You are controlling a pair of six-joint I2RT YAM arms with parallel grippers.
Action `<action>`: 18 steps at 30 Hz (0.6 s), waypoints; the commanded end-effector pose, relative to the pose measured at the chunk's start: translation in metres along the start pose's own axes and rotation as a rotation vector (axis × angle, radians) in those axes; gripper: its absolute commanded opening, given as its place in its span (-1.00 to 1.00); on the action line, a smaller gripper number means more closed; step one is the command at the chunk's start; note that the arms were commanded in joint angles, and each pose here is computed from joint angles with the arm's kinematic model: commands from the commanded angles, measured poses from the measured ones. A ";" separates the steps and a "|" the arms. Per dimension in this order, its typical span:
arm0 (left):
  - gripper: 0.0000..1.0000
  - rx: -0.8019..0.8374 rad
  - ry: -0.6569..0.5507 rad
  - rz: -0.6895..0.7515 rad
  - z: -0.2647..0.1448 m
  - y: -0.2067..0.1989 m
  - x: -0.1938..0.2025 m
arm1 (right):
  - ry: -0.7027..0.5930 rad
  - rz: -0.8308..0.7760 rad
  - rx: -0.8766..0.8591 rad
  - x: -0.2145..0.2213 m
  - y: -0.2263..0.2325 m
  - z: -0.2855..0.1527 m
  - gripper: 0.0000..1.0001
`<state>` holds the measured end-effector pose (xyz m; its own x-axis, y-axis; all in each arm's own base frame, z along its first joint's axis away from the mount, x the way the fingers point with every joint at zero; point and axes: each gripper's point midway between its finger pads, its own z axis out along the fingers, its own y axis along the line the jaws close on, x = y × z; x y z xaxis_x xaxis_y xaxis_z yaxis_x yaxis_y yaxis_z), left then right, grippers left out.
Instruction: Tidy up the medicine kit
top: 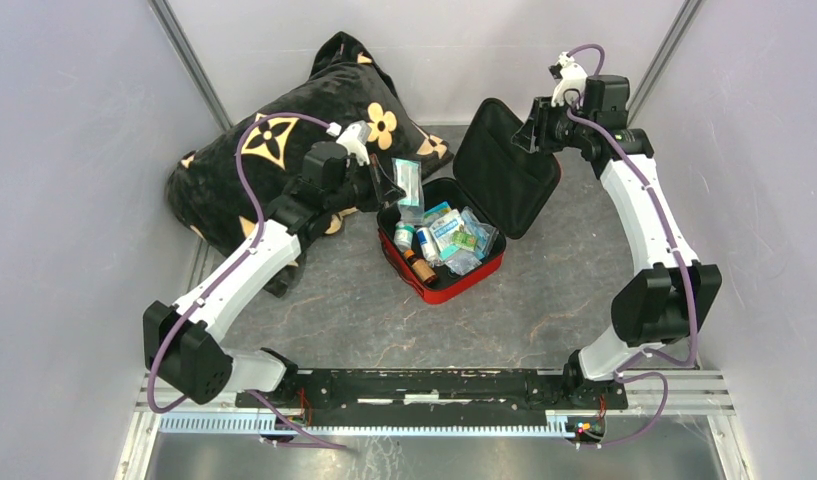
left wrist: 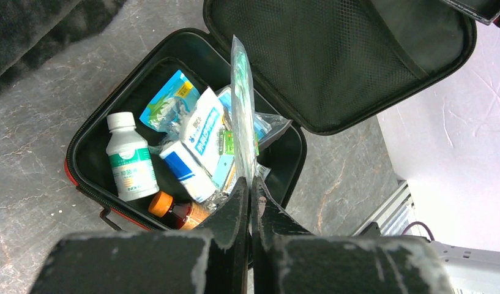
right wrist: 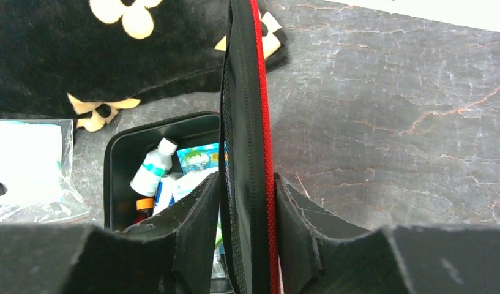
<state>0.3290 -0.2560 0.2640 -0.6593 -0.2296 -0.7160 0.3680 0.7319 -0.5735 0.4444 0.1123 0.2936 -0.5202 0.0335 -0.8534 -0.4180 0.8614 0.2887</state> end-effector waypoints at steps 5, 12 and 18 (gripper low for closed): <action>-0.95 0.037 -0.008 0.058 0.006 -0.004 -0.003 | 0.021 -0.008 -0.013 -0.006 0.007 -0.007 -0.51; -0.96 0.051 -0.005 0.052 0.007 -0.009 -0.007 | -0.069 0.177 0.076 0.015 0.008 -0.028 -1.00; -0.95 0.121 0.006 0.081 0.007 -0.036 -0.016 | -0.222 0.425 0.123 0.050 0.017 -0.064 -1.00</action>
<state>0.3301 -0.2645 0.2546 -0.6898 -0.2054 -0.6943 0.3747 0.7192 -0.5851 0.3869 0.0971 0.2843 -0.4976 0.2700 -0.8243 -0.2248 0.8777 0.4232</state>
